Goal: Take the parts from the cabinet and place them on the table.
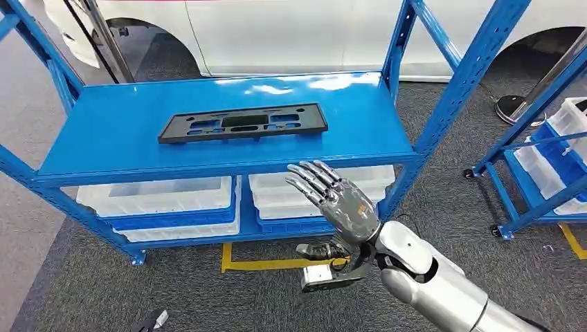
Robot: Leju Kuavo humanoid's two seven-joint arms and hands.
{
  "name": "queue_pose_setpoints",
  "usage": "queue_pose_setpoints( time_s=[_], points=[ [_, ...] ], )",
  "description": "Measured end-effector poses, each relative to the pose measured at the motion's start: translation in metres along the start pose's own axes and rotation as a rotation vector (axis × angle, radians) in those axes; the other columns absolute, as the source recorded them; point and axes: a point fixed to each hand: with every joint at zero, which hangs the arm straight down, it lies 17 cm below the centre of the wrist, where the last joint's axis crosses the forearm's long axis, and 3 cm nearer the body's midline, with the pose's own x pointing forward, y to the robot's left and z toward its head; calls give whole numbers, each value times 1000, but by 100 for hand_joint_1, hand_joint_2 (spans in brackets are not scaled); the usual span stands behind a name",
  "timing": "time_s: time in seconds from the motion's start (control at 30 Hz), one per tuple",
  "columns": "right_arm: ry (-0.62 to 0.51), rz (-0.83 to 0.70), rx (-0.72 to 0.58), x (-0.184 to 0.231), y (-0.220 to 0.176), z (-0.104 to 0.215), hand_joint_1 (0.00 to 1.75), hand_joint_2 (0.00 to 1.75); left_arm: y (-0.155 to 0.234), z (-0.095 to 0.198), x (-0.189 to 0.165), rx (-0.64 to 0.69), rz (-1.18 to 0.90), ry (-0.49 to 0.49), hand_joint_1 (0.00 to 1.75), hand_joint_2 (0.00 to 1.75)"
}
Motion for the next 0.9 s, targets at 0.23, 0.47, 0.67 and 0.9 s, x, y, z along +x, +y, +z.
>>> queue_pose_setpoints(
  time_s=[0.23, 0.47, 0.67, 0.9],
  points=[
    [-3, -14, 21, 1, 8, 1, 0, 0, -3, 0, -1, -14, 12, 1, 0, 0],
    [-11, -26, 38, 5, 15, 2, 0, 0, -5, 1, -3, -30, 16, 4, 0, 0],
    [-11, -28, 41, 5, 16, 3, 0, 0, -5, 1, -4, -33, 21, 5, 0, 0],
    [-14, -25, 42, 4, 15, 2, 0, 0, -2, 1, -4, -30, 23, 3, 0, 0]
  ],
)
